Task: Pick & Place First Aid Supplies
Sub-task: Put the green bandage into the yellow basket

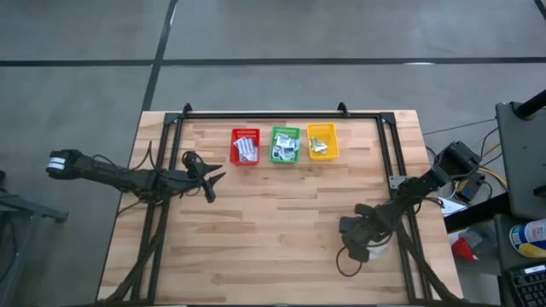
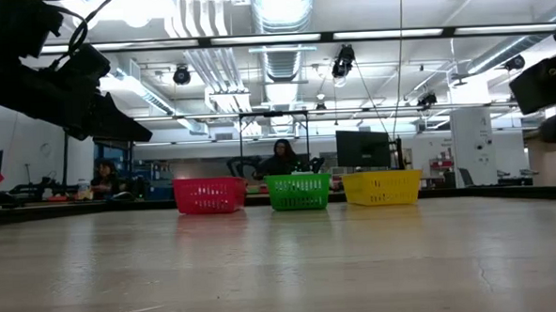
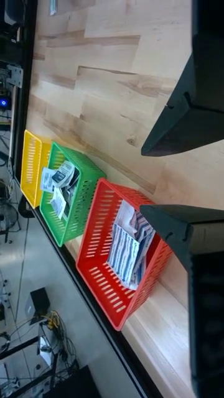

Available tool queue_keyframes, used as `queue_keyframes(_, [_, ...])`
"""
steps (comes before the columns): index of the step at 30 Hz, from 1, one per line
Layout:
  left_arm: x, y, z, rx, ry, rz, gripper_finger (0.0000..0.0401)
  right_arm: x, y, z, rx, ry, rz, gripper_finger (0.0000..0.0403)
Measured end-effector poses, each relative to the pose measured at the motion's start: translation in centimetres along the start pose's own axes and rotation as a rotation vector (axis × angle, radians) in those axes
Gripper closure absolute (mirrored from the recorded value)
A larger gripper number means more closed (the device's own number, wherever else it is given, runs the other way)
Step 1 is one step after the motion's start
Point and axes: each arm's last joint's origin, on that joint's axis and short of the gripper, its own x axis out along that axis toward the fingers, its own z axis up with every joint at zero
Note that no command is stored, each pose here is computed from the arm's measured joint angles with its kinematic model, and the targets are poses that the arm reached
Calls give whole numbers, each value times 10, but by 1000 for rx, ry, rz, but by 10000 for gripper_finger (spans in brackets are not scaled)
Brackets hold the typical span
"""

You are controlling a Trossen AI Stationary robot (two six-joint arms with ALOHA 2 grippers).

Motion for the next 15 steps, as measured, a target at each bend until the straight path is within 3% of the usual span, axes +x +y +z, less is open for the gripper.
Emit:
queue_keyframes(7, [0,0,0,-13,0,0,268,0,0,1,-24,-13,-19,268])
queue_keyframes(15, [0,0,0,-48,1,-1,268,-7,0,0,-73,16,45,272])
